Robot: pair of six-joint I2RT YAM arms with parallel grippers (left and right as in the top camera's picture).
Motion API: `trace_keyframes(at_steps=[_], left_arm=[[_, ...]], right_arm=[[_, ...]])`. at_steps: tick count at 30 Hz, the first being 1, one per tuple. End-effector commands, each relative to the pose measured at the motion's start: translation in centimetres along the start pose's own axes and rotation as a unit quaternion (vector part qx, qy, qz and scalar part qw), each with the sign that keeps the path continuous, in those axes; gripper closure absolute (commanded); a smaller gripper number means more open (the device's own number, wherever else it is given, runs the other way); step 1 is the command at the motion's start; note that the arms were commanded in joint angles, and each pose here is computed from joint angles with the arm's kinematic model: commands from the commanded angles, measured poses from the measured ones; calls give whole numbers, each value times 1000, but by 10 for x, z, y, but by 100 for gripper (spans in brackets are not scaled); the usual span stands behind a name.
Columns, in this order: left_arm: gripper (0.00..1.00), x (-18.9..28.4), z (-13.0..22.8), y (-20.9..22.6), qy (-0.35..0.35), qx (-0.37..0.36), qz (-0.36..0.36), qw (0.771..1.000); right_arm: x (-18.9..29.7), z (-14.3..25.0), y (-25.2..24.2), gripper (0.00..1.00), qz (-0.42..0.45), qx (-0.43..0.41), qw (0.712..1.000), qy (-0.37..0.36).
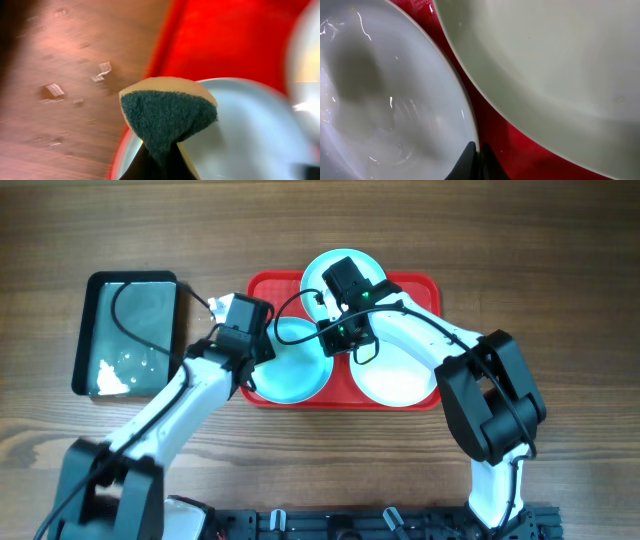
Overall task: Clean dirty plates on tray and stack at the side
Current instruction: 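Scrub the blue plate with the sponge while the right gripper holds it, then lift the blue plate with the right gripper and place it right of the tray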
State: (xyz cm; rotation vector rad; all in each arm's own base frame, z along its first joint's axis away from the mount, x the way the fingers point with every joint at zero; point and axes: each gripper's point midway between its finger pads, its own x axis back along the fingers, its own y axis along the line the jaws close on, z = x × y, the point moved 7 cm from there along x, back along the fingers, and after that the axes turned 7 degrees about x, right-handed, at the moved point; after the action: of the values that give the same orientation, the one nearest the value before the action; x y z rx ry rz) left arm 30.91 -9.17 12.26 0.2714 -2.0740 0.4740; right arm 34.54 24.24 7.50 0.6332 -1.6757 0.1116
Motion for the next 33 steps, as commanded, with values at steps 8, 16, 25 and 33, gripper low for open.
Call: trace_keyframes(at_steps=[8,16,25,33], left_arm=[[96,-37,38,-22,133,-7,88,987],[96,-60,43,8,106,-63,-32,992],[96,-17,15,26,15,-67,-112,991],[96,51,-15,9,-67,-34,-6,997]], right_arm=[[-5,2,-2,95,0,-4,1000,6],[-5,3,-2,96,0,-5,1000,9],[-5,4,-2,96,1,-6,1000,10],[13,-10,7,96,-16,-1,1000,1]])
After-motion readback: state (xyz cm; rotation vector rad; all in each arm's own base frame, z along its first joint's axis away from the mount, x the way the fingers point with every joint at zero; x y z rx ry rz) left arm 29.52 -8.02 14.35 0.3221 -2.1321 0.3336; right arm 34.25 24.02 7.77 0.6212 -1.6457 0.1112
